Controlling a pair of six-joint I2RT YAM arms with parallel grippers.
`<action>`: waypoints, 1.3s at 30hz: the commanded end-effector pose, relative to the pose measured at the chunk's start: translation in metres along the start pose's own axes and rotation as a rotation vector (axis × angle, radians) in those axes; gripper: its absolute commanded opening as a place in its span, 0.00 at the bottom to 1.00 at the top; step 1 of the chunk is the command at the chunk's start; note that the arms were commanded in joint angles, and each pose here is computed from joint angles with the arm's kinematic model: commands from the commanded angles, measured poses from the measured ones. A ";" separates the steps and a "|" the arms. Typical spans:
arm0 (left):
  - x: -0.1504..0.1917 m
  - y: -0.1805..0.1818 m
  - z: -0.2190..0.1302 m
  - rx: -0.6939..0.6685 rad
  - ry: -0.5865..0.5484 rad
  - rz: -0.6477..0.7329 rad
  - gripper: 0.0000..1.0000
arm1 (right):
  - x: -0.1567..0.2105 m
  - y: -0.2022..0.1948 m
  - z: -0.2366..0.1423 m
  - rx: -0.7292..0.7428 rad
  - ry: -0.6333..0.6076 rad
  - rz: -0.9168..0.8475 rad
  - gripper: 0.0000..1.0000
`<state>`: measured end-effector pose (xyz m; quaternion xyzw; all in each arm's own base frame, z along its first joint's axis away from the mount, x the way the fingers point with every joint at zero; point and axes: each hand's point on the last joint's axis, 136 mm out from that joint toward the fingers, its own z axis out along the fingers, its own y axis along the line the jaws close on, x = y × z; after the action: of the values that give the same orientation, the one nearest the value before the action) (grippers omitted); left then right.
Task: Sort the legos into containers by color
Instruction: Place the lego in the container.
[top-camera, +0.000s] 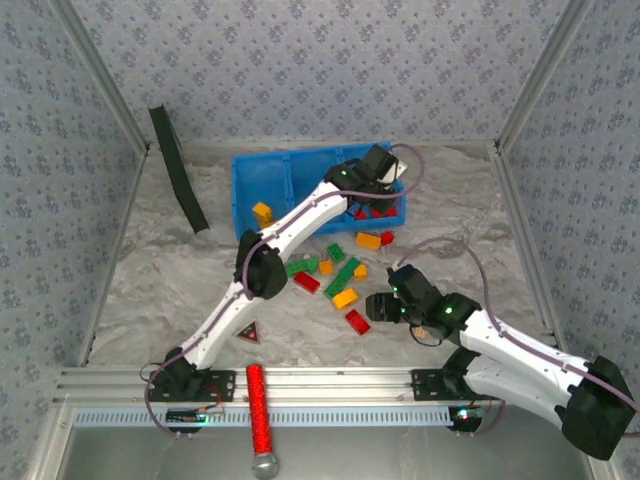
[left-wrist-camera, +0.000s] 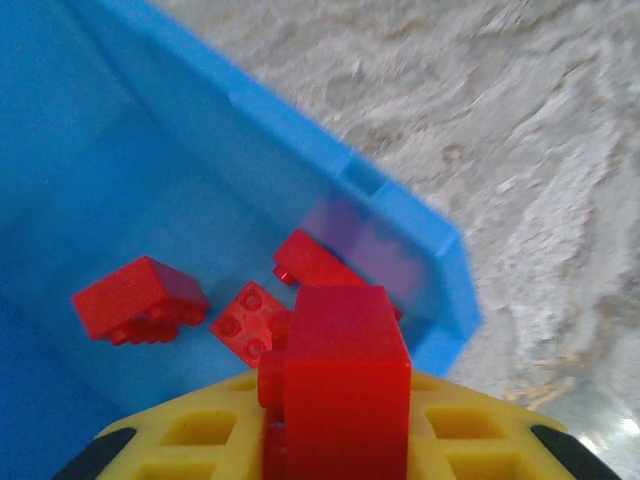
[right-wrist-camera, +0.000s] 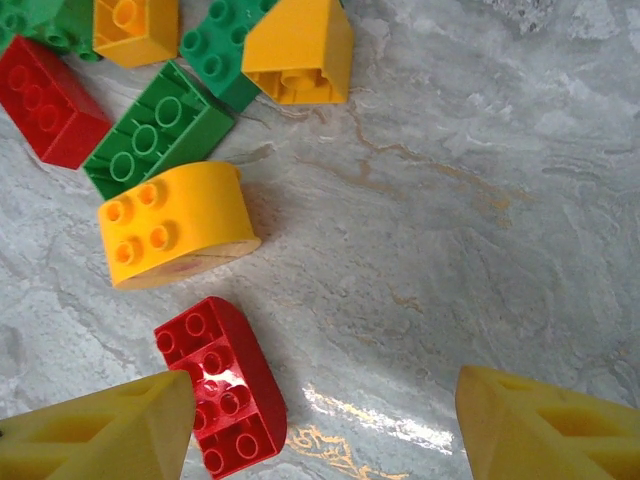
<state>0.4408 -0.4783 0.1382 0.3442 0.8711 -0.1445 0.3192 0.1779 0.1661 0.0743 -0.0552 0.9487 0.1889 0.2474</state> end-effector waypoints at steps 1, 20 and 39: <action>-0.006 0.016 -0.006 -0.016 -0.013 -0.027 0.30 | 0.001 -0.002 0.007 0.014 -0.007 0.022 0.72; 0.038 0.013 0.040 0.034 0.096 -0.078 0.30 | 0.001 0.008 0.021 0.034 0.080 -0.071 0.72; 0.037 -0.001 0.038 0.064 0.089 -0.079 0.48 | 0.015 0.013 0.027 0.057 0.134 -0.100 0.72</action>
<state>0.4429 -0.4737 0.0902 0.3234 0.8921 -0.1590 0.2724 0.1734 0.1858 0.0449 -0.1053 0.9634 0.1518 0.1943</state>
